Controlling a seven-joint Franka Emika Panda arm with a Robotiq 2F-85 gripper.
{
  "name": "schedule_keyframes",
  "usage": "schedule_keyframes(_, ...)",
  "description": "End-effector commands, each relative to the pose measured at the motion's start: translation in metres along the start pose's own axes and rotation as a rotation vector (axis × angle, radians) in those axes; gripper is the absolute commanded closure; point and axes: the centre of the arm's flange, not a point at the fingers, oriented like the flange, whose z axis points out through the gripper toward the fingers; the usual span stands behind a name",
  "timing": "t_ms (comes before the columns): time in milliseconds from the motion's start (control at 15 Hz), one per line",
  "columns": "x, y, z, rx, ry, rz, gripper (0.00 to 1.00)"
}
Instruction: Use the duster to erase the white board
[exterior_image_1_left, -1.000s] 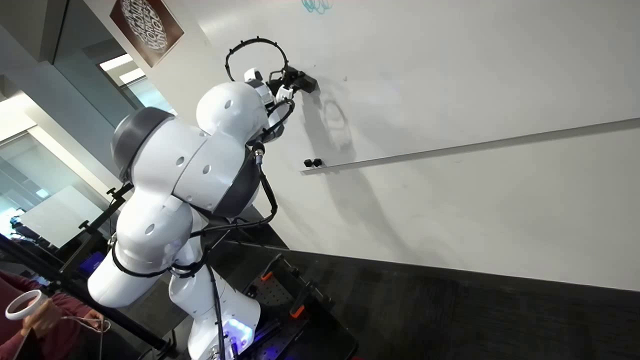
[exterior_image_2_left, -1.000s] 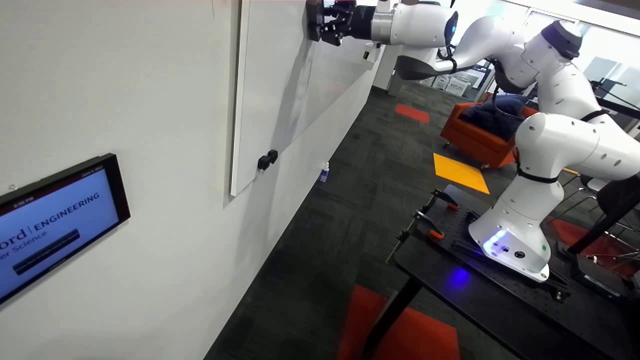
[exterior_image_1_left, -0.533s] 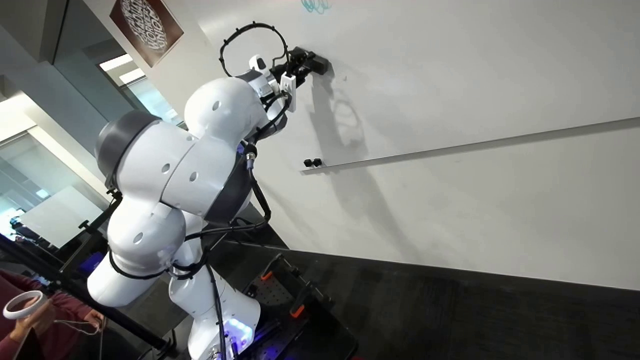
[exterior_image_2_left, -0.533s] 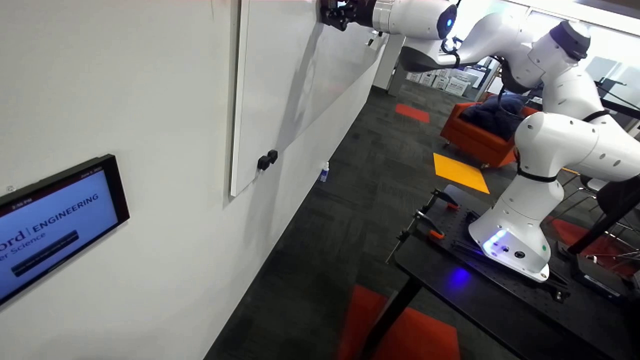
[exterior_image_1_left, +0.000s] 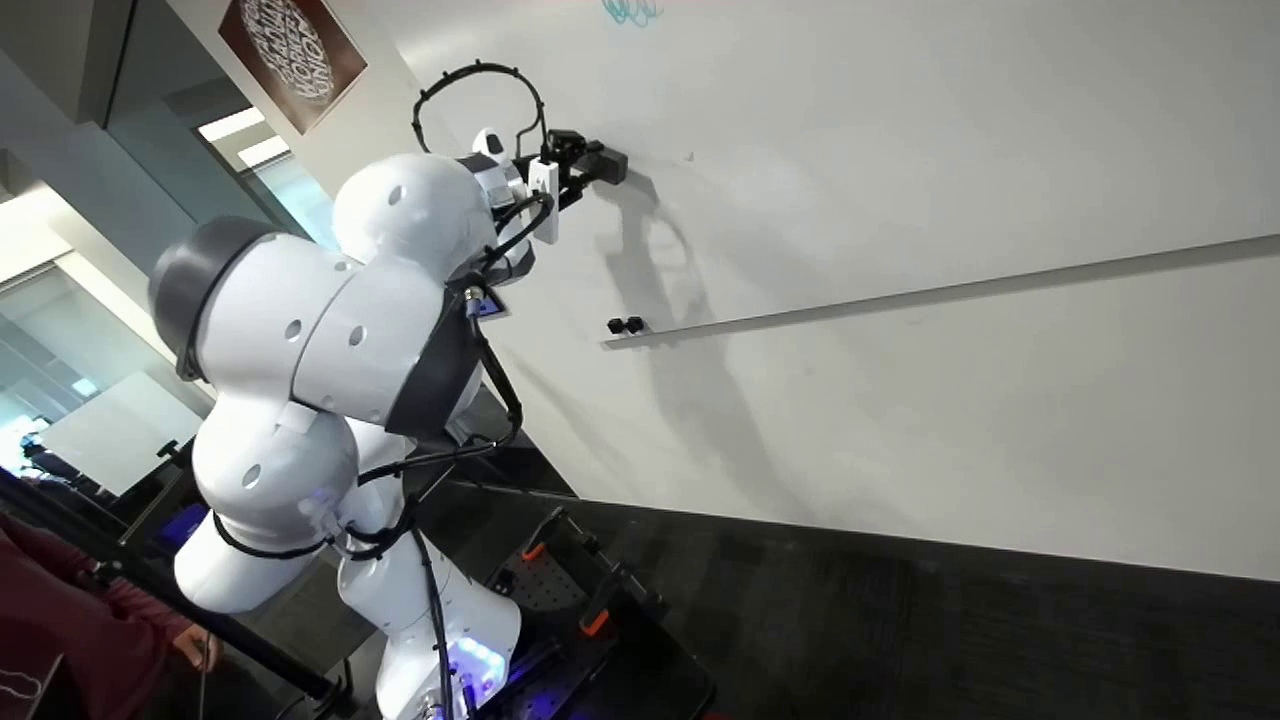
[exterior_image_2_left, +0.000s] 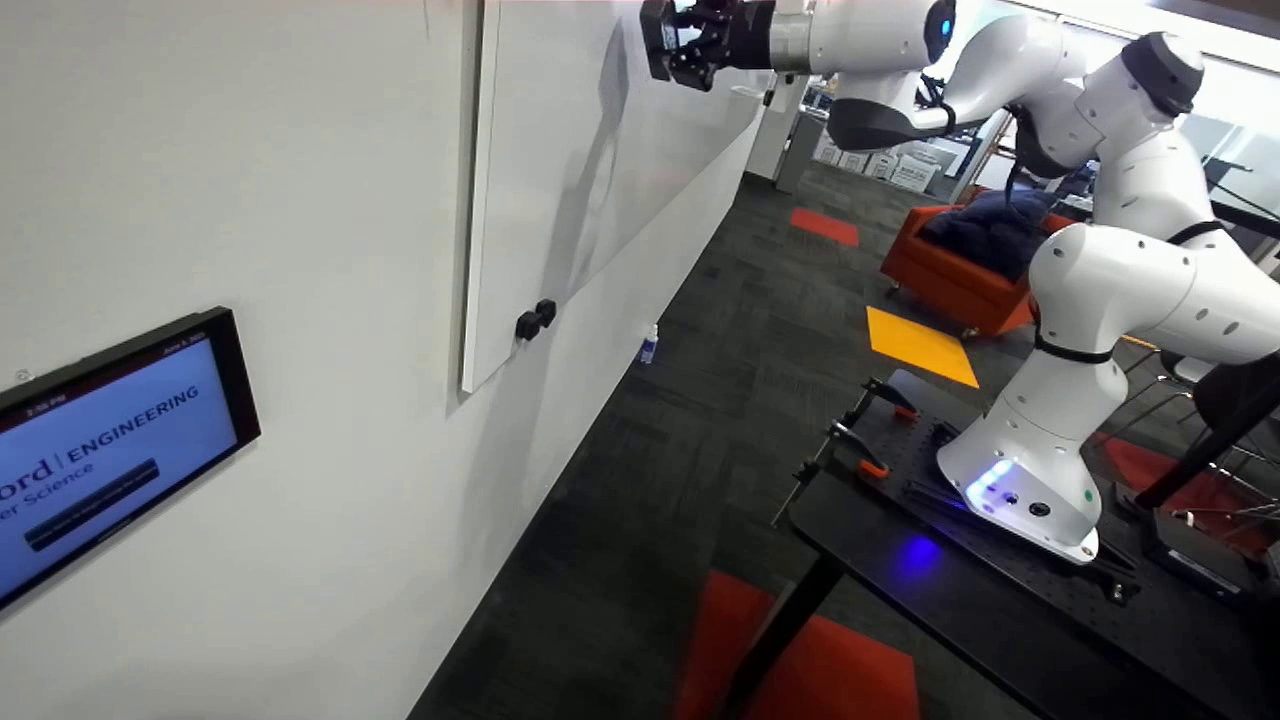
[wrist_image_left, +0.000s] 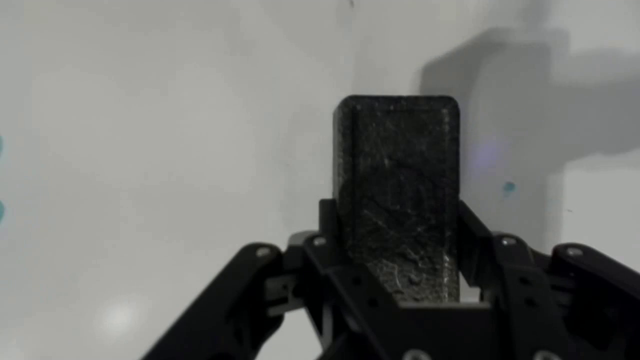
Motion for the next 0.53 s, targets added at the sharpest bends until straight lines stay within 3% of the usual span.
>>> schedule_keyframes(0, 0.018, -0.026, -0.061, 0.034, -0.003, -0.121, 0.69)
schedule_keyframes(333, 0.027, -0.053, -0.109, 0.066, 0.007, -0.194, 0.69)
schedule_keyframes(400, 0.029, -0.054, -0.090, 0.101, 0.045, -0.145, 0.44)
schedule_keyframes(467, 0.029, -0.056, -0.097, 0.097, 0.041, -0.162, 0.44)
